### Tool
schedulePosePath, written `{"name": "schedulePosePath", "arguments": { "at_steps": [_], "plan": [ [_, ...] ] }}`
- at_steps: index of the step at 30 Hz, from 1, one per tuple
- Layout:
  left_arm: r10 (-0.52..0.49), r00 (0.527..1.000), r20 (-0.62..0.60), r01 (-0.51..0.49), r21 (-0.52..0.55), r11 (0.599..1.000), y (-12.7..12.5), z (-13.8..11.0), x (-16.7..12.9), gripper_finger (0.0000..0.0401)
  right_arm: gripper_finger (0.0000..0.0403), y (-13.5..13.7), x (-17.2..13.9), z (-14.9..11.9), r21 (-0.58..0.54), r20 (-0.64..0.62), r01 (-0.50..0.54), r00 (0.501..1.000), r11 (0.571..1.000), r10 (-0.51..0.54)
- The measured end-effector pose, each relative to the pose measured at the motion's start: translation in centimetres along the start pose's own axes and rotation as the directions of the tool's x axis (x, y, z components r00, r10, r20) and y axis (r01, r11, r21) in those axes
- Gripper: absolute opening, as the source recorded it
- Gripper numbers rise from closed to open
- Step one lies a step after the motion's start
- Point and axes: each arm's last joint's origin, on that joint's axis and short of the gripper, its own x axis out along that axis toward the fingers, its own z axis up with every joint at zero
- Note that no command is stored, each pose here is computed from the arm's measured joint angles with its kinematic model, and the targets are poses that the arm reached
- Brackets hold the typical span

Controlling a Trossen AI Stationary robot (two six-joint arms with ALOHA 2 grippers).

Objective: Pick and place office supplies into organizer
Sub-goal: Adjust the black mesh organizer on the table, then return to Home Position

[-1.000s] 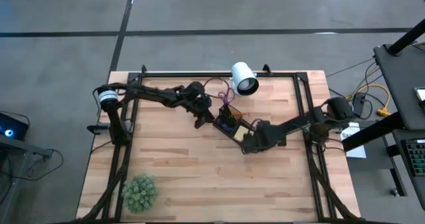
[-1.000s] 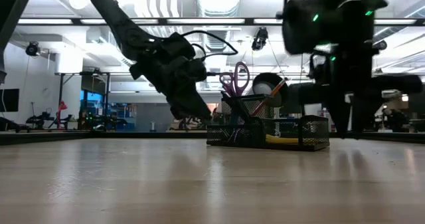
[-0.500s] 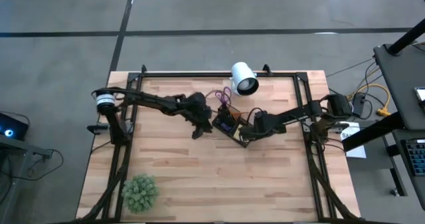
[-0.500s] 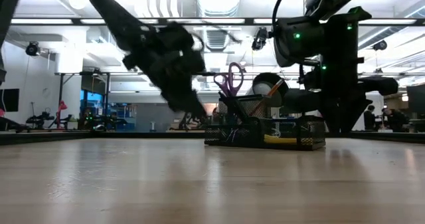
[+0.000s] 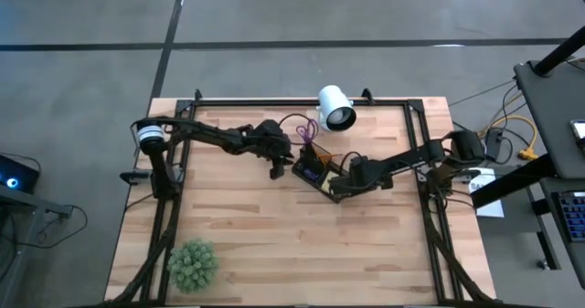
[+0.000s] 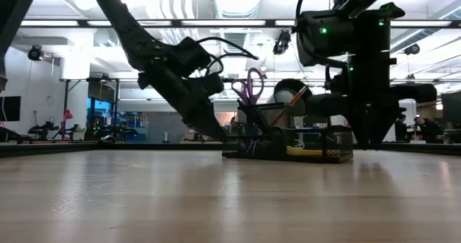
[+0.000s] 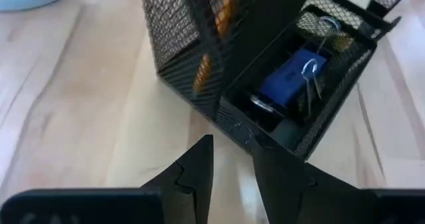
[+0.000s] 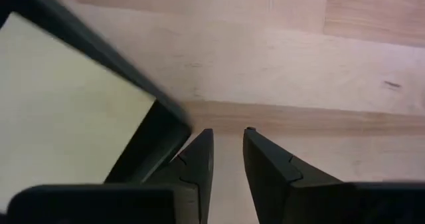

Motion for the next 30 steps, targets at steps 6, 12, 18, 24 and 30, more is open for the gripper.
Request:
{"name": "schedulePosePath", "arguments": {
  "at_steps": [6,12,18,24,30],
  "plan": [
    [-0.078,0.997,-0.006,0.078,-0.017,0.997,-0.9,-0.1,0.5,0.009,0.0074,0.1,0.0,0.5,-0.036,0.006,0.003,1.0,0.999,-0.003],
    [-0.214,0.975,-0.059,0.211,-0.056,0.976,-3.3,-0.3,0.5,0.009,0.0068,0.3,0.3,1.8,-0.066,0.019,0.0,1.0,0.998,0.002],
    [-0.255,0.963,-0.083,0.253,-0.032,0.967,-5.4,0.1,-1.5,0.009,0.0075,0.5,0.3,2.1,-0.096,0.059,-0.006,0.998,0.995,0.012],
    [-0.173,0.984,-0.041,0.173,-0.003,0.985,-6.3,-0.9,-6.0,0.009,0.008,-0.1,-0.6,2.2,-0.104,0.172,0.041,0.985,0.994,-0.022],
    [-0.024,0.996,0.087,0.027,-0.025,0.999,-6.6,-3.7,-9.5,0.009,0.0068,-0.8,-2.8,2.2,-0.103,0.232,-0.001,0.972,0.995,0.025]
  ]
}}
